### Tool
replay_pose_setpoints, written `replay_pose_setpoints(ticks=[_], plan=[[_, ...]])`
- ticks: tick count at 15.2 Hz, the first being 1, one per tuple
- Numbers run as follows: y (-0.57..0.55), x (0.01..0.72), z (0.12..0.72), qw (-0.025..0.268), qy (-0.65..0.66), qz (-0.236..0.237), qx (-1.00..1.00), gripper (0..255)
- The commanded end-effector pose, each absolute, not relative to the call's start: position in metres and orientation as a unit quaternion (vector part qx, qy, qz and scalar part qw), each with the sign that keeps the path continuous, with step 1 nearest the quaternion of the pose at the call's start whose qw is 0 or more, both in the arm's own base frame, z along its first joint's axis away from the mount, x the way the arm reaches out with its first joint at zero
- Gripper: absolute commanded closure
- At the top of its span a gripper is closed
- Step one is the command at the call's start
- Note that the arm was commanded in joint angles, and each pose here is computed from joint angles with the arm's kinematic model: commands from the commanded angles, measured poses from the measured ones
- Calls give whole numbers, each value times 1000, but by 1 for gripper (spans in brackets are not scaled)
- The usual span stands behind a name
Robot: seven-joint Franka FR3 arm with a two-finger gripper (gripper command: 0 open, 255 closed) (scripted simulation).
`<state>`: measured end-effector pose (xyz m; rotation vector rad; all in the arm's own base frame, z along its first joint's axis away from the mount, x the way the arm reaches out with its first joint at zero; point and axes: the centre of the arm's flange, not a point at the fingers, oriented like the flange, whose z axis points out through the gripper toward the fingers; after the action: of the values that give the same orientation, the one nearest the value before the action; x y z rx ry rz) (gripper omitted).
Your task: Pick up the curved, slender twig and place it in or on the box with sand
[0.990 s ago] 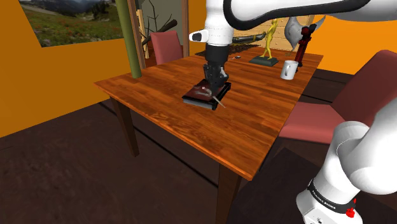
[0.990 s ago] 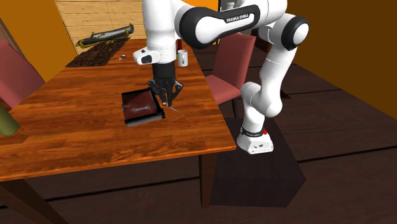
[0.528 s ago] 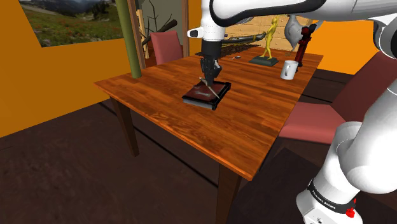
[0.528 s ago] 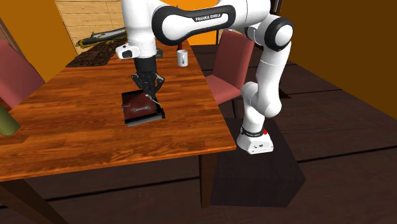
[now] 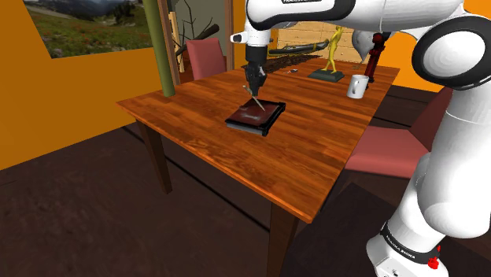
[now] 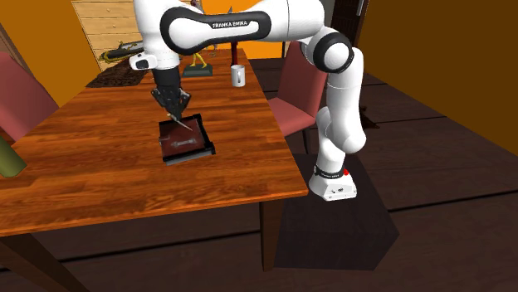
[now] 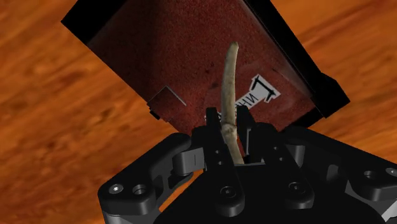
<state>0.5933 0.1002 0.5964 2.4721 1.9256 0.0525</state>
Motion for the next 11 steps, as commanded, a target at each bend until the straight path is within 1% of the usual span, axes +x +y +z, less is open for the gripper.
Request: replay_pose_setpoints(ticks=[1,11], plan=[[88,607,597,4,615,16,789,255],[88,607,545,4,615,16,789,255]])
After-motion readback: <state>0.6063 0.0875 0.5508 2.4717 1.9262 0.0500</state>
